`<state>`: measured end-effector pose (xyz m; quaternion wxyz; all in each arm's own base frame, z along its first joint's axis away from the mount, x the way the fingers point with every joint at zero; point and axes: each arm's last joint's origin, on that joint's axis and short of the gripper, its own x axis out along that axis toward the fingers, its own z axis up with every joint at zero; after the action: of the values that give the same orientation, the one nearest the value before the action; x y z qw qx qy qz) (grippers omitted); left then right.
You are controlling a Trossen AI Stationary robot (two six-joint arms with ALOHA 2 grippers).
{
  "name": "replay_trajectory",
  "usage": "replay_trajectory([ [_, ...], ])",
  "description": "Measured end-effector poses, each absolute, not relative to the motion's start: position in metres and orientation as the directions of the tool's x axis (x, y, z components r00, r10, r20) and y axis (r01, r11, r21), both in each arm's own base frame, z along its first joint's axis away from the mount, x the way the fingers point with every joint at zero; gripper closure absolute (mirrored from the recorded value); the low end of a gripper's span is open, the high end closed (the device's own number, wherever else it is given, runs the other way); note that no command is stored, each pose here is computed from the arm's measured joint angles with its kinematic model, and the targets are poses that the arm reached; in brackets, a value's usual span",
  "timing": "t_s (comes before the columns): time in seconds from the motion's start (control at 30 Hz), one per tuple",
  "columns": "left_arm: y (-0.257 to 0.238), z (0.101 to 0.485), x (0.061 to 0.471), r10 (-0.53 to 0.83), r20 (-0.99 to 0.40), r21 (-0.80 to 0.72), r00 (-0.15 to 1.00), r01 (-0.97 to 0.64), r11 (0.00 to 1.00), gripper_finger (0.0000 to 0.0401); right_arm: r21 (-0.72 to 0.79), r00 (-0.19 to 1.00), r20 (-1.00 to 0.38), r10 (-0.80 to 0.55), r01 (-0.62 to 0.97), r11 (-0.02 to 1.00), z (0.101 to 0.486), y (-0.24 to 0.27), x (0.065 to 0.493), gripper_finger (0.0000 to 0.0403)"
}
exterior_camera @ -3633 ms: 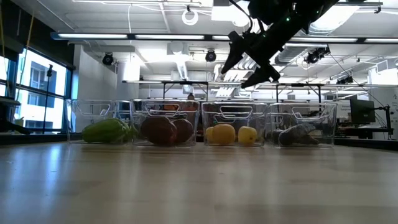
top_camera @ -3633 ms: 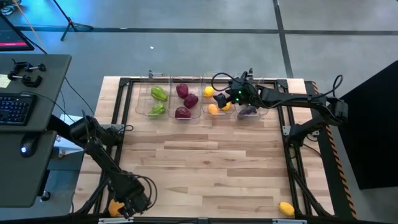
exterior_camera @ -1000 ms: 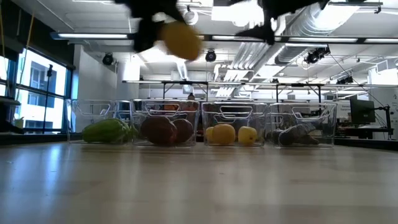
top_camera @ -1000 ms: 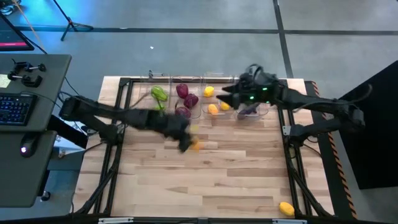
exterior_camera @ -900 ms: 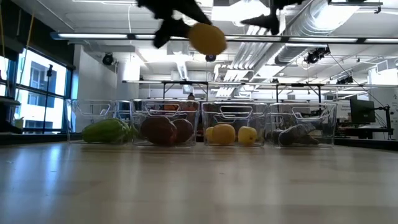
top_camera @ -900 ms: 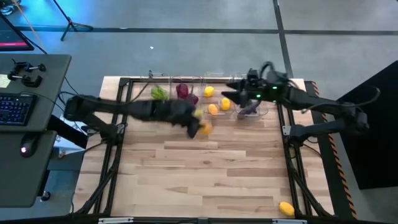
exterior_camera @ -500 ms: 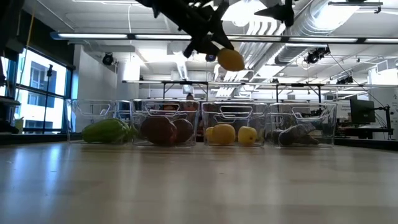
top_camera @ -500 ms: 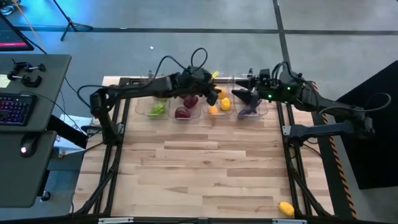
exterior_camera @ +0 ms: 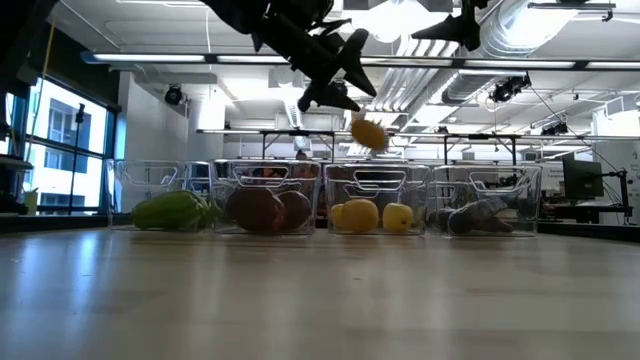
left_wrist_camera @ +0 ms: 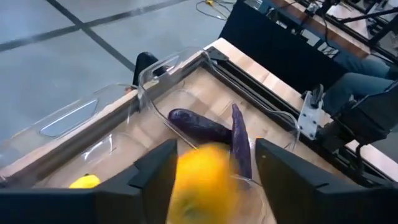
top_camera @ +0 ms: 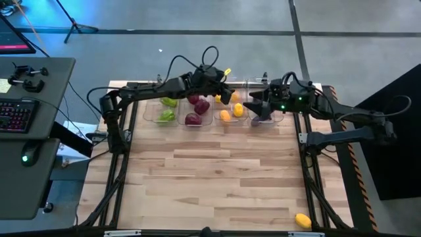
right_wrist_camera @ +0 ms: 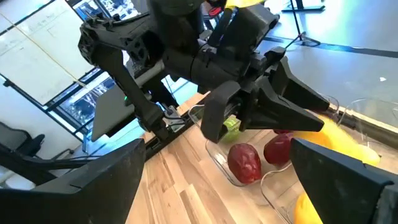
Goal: Sort produce into baskets
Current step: Put the yellow lemon into the middle right transparent bin
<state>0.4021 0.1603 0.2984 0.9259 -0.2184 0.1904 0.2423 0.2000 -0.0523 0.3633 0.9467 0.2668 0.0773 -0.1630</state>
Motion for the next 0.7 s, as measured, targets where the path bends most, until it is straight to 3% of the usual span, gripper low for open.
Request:
replay_trajectory([
  [0.2,0.167,0.297,0.396,0.250,-0.489,-0.384,0.836,-0.463,0.799,0.0147,0.465,0.923,-0.239,-0.303,0.382,0.799,0.363,-0.052,0.200,0.0015],
  [0.43,0.133,0.330,0.379,0.088,-0.481,-0.393,0.872,-0.304,0.868,0.0140,0.490,0.868,-0.321,-0.378,0.494,0.718,0.353,-0.051,0.199,0.0015],
  [0.57,0.088,0.345,0.367,0.031,-0.527,-0.260,0.849,-0.196,0.945,0.0140,0.530,0.856,-0.421,-0.300,0.500,0.685,0.330,-0.037,0.203,0.0015],
  [0.7,0.042,0.338,0.348,0.054,-0.568,-0.124,0.822,-0.150,0.981,0.0139,0.599,0.834,-0.536,-0.135,0.488,0.635,0.287,-0.008,0.205,0.0015],
])
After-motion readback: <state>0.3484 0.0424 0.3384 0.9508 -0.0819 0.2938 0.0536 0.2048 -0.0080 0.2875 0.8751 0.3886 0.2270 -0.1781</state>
